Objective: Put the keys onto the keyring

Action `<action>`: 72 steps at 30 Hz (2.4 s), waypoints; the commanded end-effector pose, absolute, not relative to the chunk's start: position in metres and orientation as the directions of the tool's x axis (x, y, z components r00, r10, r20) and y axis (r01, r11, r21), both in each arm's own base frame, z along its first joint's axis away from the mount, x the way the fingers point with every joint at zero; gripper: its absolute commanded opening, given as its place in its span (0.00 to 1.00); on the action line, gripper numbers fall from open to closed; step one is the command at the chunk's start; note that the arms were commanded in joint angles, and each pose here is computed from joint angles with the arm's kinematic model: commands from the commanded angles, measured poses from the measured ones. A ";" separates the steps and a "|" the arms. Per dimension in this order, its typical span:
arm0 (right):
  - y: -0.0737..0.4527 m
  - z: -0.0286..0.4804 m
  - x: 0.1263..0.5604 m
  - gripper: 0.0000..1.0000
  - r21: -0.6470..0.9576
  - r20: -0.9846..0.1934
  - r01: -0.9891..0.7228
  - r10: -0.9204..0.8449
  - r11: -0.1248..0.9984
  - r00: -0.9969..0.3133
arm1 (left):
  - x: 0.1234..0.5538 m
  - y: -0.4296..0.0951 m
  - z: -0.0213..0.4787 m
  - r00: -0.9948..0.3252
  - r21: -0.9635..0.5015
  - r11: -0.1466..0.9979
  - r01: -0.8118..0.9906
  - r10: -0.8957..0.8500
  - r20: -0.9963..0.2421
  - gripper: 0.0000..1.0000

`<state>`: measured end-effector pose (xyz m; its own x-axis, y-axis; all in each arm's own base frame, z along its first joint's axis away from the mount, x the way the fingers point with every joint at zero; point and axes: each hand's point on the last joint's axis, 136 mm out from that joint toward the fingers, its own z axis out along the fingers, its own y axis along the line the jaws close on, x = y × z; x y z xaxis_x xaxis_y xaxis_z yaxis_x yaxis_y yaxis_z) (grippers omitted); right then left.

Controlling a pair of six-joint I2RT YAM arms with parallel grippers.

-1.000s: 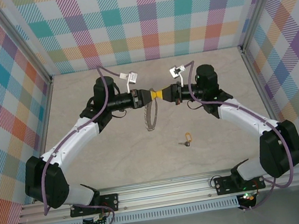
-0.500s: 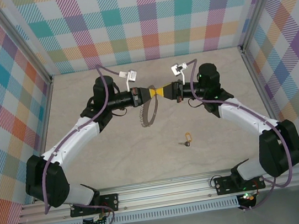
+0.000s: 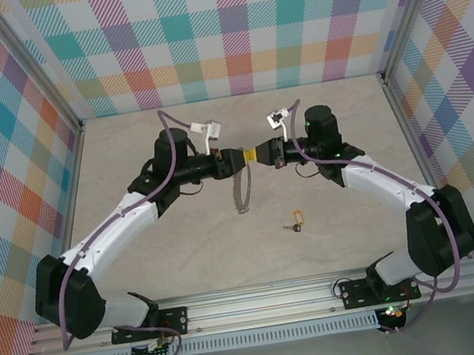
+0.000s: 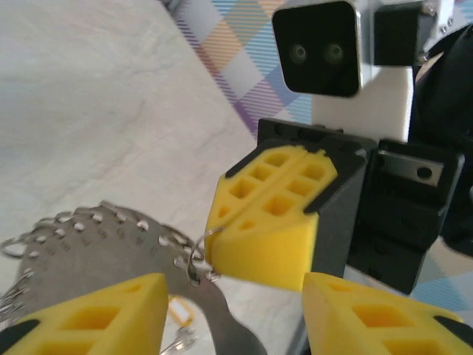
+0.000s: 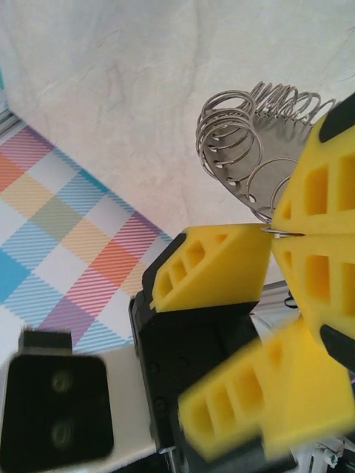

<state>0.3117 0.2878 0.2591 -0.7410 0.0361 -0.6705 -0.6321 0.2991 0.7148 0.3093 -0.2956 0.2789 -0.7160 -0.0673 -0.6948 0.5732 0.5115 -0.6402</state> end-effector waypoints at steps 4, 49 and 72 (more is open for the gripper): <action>0.298 0.213 0.319 0.00 0.769 -0.600 -0.565 0.031 0.298 -0.799 | 0.315 -0.251 0.256 -0.692 -0.562 0.686 0.463 -0.117 -0.712 0.67; 0.274 0.060 0.285 0.41 0.667 -0.405 -0.328 -0.044 0.669 -0.913 | 0.340 -0.245 0.231 -0.746 -0.611 0.688 0.392 -0.151 -0.648 0.70; 0.297 0.036 0.283 0.35 0.503 -0.418 -0.472 -0.275 0.724 -0.866 | 0.343 -0.248 0.228 -0.753 -0.615 0.683 0.393 -0.145 -0.642 0.71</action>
